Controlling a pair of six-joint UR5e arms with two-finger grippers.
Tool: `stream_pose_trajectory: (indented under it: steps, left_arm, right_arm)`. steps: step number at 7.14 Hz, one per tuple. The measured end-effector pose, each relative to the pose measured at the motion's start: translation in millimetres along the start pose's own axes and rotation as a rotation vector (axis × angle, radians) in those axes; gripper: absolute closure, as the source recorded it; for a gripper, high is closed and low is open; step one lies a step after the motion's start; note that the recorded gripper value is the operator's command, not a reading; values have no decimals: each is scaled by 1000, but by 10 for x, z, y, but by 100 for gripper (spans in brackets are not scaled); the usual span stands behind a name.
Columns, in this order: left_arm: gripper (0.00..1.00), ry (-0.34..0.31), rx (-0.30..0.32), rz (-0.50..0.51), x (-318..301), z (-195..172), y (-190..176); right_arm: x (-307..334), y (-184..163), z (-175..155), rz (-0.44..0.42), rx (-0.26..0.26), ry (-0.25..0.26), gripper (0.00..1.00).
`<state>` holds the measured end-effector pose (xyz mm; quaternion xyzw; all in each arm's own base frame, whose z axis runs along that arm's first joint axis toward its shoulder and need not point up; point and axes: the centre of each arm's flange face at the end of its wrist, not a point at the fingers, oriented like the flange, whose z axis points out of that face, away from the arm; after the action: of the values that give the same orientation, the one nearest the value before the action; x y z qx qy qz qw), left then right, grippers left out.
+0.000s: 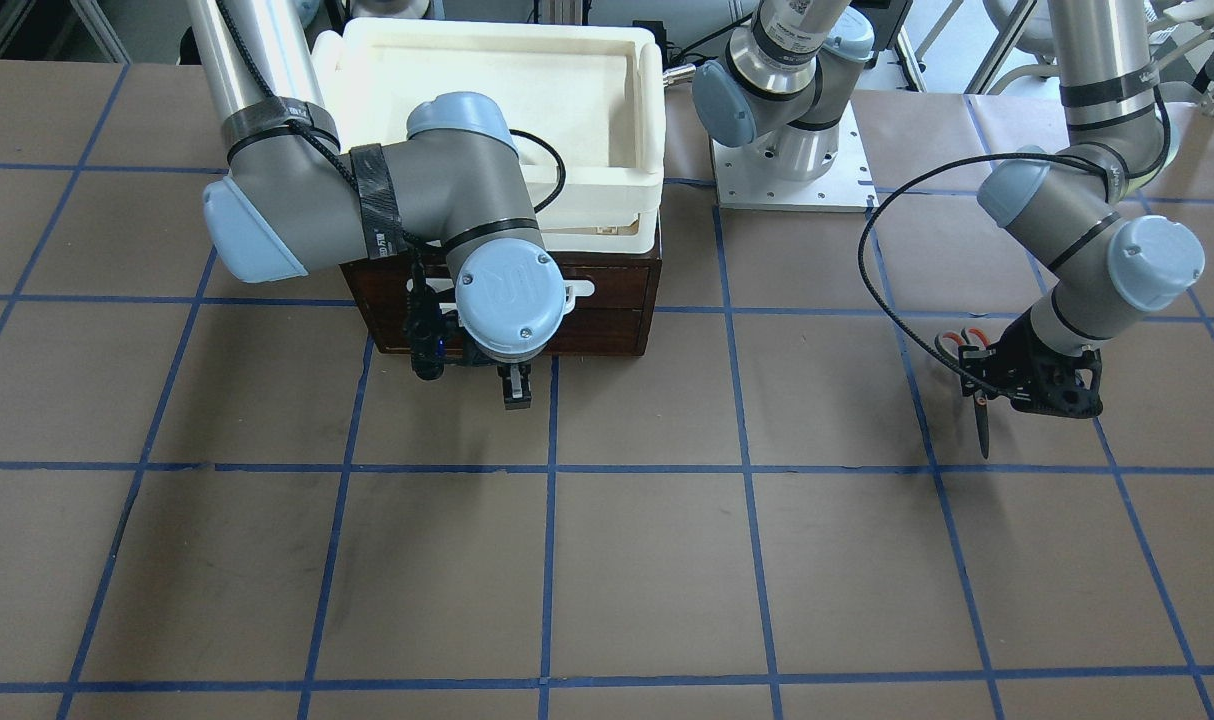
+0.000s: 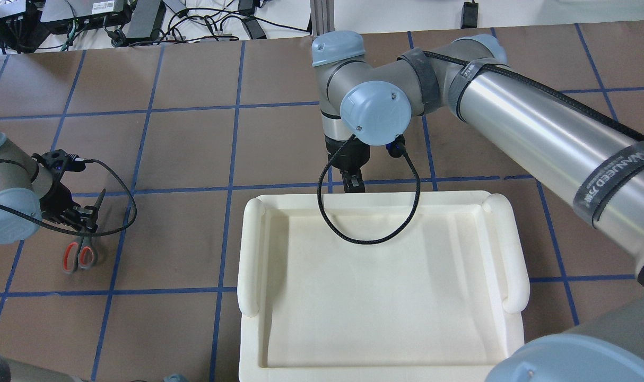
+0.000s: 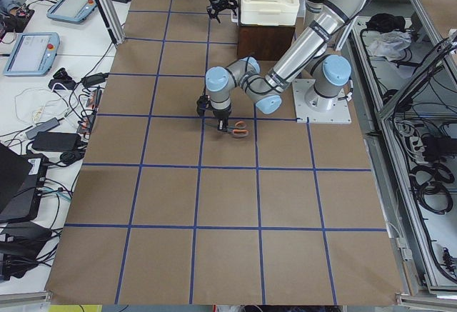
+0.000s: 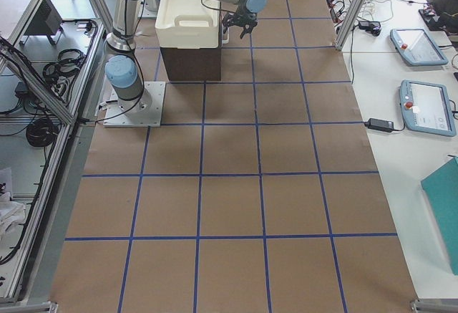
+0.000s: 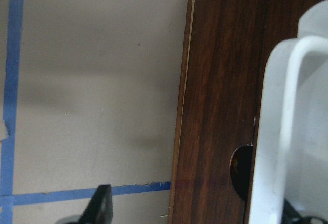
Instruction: Place scissors in drawer with both arms
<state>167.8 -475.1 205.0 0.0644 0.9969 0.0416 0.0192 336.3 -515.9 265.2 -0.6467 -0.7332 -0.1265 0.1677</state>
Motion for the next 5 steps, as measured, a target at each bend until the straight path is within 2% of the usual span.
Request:
stream_pose_trajectory:
  steps: [3,5]
  left_arm:
    - [100,-14,26,16,100,-882,-209]
    - [100,-11,24,-67,468,-1681,-414]
  right_arm:
    - [-63,20,-75,-29,-10,-64,0]
    - [-99,20,-167,-80,-11,-114,0]
